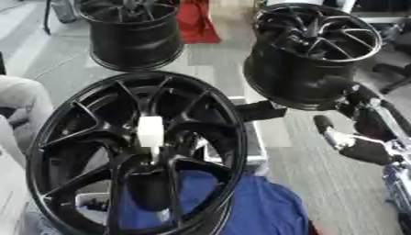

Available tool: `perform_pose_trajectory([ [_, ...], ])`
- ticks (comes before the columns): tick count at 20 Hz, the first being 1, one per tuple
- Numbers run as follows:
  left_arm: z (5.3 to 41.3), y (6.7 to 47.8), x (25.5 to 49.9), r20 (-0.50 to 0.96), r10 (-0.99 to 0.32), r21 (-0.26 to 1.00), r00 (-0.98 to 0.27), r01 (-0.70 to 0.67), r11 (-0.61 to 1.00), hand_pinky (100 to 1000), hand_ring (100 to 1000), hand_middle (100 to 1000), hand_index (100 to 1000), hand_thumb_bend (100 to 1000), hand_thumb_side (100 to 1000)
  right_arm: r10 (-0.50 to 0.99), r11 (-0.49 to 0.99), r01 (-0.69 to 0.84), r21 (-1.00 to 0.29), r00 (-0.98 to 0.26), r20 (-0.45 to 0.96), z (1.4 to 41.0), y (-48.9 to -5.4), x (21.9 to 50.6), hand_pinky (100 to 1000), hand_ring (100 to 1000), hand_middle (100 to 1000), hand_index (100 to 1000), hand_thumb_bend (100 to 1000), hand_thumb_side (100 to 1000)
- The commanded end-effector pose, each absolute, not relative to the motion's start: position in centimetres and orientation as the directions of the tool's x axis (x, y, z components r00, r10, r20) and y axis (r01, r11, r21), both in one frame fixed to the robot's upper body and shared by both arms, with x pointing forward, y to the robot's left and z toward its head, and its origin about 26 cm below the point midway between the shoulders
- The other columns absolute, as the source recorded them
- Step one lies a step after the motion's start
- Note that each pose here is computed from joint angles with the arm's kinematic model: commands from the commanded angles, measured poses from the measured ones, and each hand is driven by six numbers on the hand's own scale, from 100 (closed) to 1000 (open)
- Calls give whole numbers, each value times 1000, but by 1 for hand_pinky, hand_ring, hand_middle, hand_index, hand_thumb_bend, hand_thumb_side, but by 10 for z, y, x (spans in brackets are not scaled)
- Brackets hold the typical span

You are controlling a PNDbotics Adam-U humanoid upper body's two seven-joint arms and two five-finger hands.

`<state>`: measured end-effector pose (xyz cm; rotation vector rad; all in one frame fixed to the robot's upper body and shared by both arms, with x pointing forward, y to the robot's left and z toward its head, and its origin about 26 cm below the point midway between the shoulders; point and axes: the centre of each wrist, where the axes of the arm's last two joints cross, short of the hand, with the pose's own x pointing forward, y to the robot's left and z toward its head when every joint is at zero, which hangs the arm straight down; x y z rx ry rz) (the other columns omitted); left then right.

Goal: Pull the pin out of the wheel hub.

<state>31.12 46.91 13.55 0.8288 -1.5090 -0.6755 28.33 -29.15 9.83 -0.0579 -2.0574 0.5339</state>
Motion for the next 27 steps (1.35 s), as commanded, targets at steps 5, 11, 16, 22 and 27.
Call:
perform_pose_trajectory([
  [5, 140, 438, 296, 712, -685, 621, -155, -318, 717, 584, 608, 647, 797, 212, 519, 242, 908, -164, -385, -544, 803, 104, -290, 285, 722, 1000, 832, 898, 263, 163],
  [11, 126, 388, 287, 821, -516, 421, -244, -350, 837, 586, 610, 648, 798, 206, 533, 247, 910, -154, -385, -544, 802, 104, -292, 285, 721, 999, 832, 899, 262, 163],
  [16, 116, 353, 284, 877, -372, 264, -304, -342, 902, 586, 612, 650, 799, 212, 538, 252, 909, -152, -388, -543, 801, 104, -293, 285, 721, 999, 832, 899, 260, 162],
  [22, 106, 340, 285, 895, -331, 209, -298, -375, 903, 584, 611, 648, 797, 210, 536, 250, 909, -153, -389, -546, 800, 105, -292, 285, 721, 999, 832, 899, 257, 162],
  [27, 99, 332, 287, 902, -315, 175, -295, -415, 893, 582, 610, 646, 795, 205, 529, 249, 908, -156, -389, -545, 801, 104, -291, 285, 721, 999, 832, 898, 255, 161],
])
